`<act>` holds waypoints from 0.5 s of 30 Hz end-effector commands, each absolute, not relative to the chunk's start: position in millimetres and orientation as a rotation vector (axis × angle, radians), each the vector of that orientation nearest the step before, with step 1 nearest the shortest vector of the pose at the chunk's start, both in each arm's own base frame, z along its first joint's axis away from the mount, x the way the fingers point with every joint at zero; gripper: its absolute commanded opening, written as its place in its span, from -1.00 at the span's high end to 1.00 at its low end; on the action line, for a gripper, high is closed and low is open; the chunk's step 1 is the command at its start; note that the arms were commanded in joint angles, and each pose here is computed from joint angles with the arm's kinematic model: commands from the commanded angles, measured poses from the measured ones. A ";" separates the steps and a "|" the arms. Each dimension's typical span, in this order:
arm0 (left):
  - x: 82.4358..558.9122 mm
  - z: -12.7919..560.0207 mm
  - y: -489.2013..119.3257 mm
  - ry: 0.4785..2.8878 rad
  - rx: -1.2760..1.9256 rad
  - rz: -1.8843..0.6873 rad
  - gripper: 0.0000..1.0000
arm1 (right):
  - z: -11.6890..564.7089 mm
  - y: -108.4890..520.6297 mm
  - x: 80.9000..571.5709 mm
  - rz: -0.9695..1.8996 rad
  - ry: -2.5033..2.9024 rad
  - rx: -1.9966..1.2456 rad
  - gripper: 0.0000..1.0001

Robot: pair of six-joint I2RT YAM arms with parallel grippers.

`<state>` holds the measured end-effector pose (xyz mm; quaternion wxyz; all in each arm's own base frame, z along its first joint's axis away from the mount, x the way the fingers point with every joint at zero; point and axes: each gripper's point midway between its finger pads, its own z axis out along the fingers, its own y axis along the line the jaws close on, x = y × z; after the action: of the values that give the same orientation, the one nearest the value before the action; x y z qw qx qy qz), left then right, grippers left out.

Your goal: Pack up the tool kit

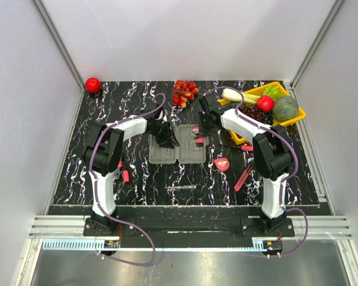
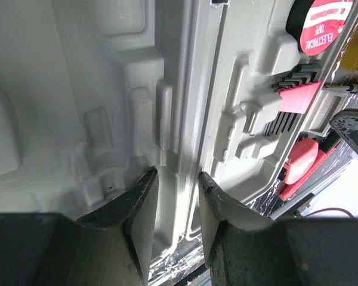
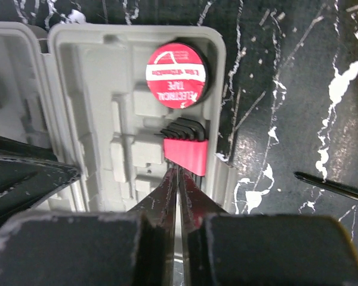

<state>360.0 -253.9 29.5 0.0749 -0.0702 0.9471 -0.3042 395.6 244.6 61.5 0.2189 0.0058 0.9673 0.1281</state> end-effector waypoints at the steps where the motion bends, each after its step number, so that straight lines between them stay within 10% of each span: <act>1: 346.3 -3.4 -236.7 2.932 -0.256 -0.780 0.29 | 71.3 255.9 411.0 0.325 2.623 -0.026 0.85; 15: 345.3 -4.2 -236.3 2.935 -0.257 -0.778 0.29 | 34.7 244.1 397.6 0.152 2.716 -0.004 0.84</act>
<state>359.9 -253.9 29.4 0.0747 -0.0702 0.9471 -0.3041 395.0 249.1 37.8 0.2028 -0.0056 0.9753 0.0878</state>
